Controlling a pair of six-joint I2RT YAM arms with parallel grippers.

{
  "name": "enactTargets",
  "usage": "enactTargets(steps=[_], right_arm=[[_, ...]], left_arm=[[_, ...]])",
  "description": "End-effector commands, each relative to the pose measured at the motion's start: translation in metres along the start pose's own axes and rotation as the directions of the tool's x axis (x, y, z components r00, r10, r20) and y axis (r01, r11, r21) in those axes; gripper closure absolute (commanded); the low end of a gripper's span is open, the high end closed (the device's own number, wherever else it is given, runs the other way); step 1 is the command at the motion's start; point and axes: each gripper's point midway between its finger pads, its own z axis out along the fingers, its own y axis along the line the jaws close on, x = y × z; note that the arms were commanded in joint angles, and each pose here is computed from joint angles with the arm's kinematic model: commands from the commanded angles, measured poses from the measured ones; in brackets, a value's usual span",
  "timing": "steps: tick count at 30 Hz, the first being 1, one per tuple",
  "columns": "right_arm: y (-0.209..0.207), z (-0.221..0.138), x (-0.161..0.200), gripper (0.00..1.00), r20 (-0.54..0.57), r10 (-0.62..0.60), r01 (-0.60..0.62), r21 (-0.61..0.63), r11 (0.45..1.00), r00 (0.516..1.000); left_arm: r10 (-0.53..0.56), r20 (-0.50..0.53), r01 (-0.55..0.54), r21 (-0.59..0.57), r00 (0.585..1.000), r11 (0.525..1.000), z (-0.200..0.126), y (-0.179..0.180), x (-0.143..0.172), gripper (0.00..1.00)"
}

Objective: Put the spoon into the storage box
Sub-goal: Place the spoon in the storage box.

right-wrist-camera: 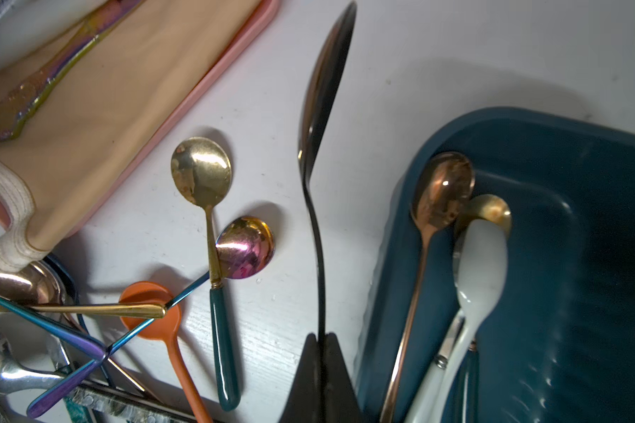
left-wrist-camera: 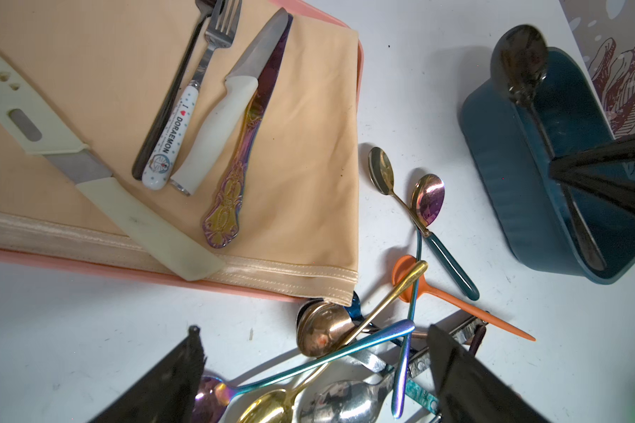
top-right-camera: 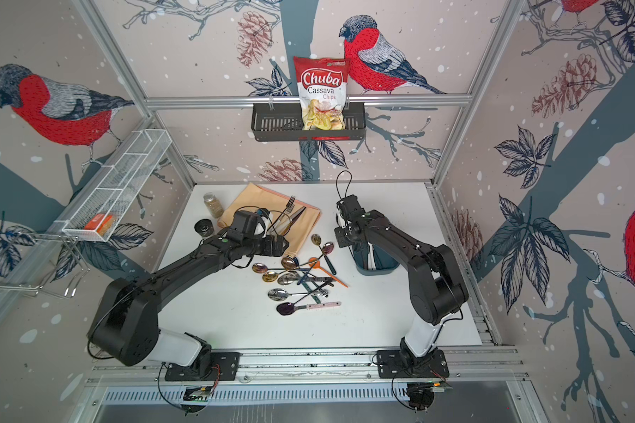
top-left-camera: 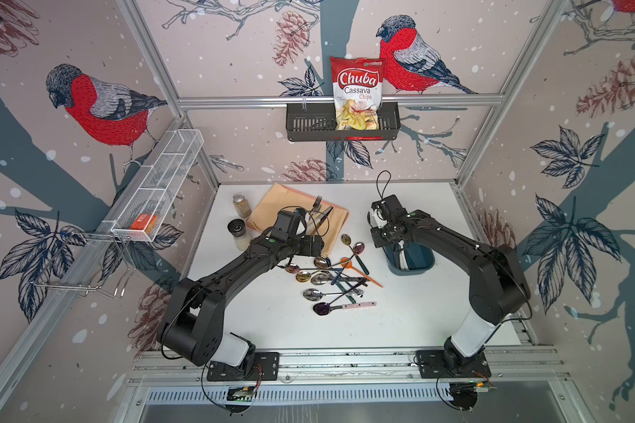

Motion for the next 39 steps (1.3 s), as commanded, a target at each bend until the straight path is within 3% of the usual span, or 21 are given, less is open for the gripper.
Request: enactTargets(steps=[1,10,26,39], right_arm=[[-0.018,-0.012,0.001,0.99,0.004,0.058,-0.058,0.039,0.998,0.998],[-0.062,-0.010,0.032,0.98,-0.068,0.081,-0.066,0.202,0.977,0.994],[-0.082,0.041,0.056,0.96,-0.138,0.119,-0.061,0.367,0.928,0.983],[-0.071,0.043,0.055,0.75,-0.131,0.114,-0.060,0.361,0.931,0.985]], left_arm=[[0.028,0.002,-0.028,-0.001,1.000,1.000,0.004,-0.006,-0.005,0.04],[0.055,0.008,-0.055,0.007,0.998,0.998,0.011,-0.021,-0.015,0.04],[0.034,0.006,-0.034,-0.005,0.999,0.999,0.023,-0.023,-0.013,0.04],[0.032,0.011,-0.032,-0.009,0.999,0.999,0.022,-0.022,-0.013,0.04]])
